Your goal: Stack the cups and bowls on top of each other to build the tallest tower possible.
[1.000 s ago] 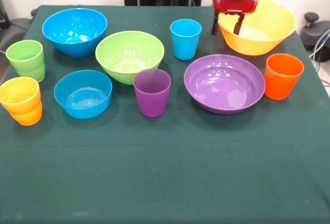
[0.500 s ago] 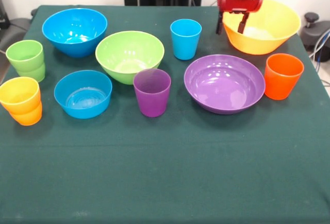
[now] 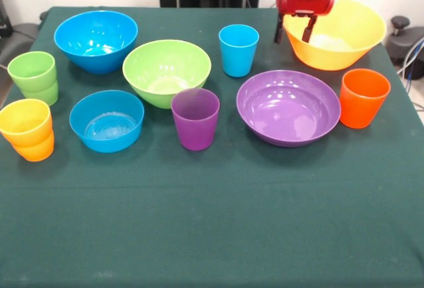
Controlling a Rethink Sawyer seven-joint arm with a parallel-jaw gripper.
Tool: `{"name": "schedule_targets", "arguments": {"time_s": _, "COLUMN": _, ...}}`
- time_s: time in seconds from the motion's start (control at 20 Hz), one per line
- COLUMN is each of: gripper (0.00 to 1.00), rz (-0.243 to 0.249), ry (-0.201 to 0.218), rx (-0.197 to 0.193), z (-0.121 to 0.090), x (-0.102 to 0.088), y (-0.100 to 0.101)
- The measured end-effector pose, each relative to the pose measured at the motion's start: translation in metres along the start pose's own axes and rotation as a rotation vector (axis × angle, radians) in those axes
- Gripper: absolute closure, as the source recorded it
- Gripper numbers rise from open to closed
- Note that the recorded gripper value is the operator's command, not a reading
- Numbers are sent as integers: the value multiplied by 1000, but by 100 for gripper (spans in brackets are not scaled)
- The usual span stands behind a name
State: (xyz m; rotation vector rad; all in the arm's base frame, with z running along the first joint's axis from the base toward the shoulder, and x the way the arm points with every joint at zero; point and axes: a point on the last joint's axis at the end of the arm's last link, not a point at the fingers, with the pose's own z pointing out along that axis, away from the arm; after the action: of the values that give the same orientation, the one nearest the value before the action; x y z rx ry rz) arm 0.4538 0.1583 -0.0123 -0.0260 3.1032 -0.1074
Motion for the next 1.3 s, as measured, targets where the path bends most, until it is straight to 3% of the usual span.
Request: {"name": "schedule_targets", "arguments": {"time_s": 1.3, "gripper": 0, "rz": 10, "ry": -38, "rx": 10, "z": -15, "x": -13, "y": -7}}
